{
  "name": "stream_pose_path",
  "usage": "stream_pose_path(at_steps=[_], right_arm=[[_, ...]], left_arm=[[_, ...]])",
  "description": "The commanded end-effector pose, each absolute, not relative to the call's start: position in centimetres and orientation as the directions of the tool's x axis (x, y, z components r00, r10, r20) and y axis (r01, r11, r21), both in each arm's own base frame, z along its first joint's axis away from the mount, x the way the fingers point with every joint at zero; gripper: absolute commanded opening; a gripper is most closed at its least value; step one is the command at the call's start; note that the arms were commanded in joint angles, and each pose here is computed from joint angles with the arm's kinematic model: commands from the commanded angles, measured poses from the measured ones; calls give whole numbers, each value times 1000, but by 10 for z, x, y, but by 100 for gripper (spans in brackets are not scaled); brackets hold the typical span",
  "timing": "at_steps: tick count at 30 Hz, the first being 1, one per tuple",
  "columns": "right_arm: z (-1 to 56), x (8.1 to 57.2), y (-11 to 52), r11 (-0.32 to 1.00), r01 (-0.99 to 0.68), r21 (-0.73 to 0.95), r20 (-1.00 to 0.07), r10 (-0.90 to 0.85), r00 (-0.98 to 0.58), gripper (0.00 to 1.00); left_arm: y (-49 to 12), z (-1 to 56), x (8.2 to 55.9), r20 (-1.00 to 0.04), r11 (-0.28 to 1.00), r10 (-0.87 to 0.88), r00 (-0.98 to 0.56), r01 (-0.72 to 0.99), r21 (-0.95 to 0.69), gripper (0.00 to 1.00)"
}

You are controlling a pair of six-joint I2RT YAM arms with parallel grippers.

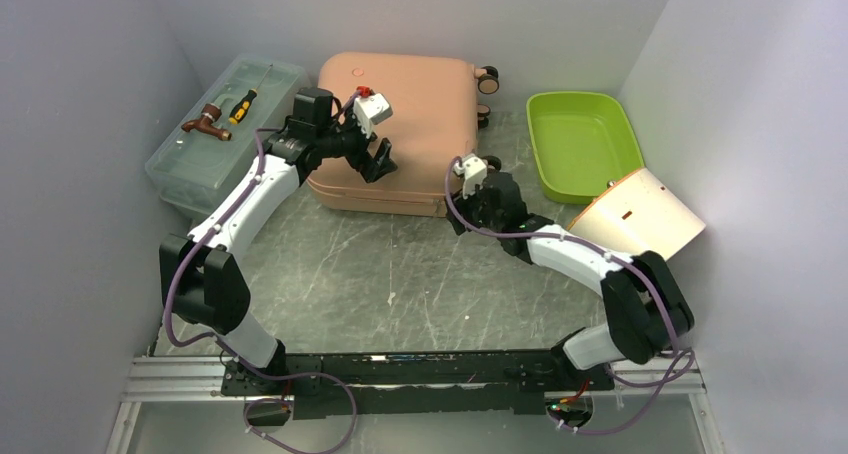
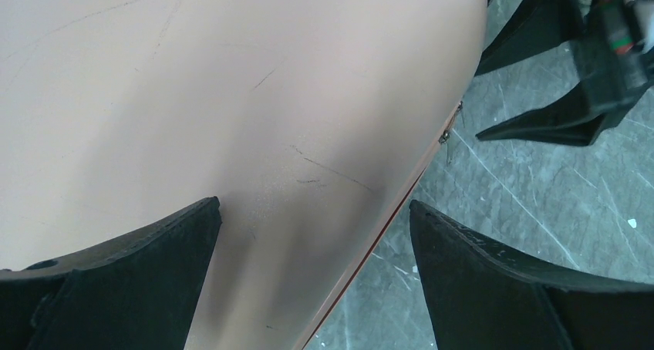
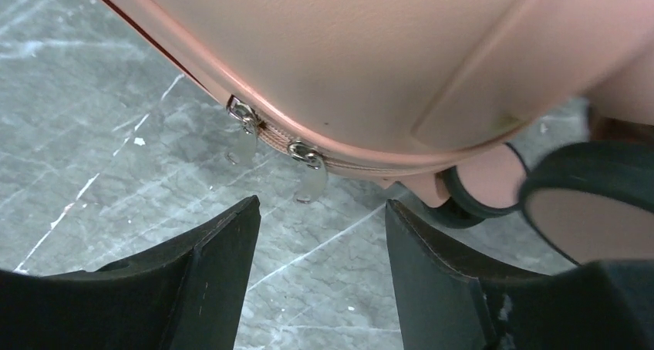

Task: Open, take out, and arrange the luggage
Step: Adjust the luggage at the center of the board.

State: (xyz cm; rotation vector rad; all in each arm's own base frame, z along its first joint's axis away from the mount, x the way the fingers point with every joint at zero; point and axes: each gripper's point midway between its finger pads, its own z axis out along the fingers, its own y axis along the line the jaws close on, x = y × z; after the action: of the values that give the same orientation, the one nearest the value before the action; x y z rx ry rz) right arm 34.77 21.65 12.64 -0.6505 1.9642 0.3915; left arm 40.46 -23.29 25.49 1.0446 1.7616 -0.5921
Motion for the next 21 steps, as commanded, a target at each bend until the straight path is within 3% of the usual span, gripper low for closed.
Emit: stream_pose_path(at_steps=[1, 8, 15, 19, 21], right_arm=[[131, 368, 223, 850, -527, -14, -896, -244, -370, 64], [122, 377, 217, 879, -475, -33, -895, -238, -377, 60], [143, 373, 241, 836, -547, 32, -921, -187, -340, 59], [140, 382, 242, 859, -512, 5, -913, -205, -352, 53], [135, 384, 241, 866, -500, -11, -905, -221, -364, 44]], left_arm=[[-234, 259, 402, -910, 525, 376, -176, 850, 52, 99], [-236, 259, 401, -914, 520, 366, -175, 853, 45, 99], [-235, 258, 406, -911, 531, 373, -173, 845, 58, 99], [-236, 258, 407, -910, 528, 372, -180, 848, 48, 99], [-236, 258, 407, -911, 528, 371, -181, 848, 47, 99]])
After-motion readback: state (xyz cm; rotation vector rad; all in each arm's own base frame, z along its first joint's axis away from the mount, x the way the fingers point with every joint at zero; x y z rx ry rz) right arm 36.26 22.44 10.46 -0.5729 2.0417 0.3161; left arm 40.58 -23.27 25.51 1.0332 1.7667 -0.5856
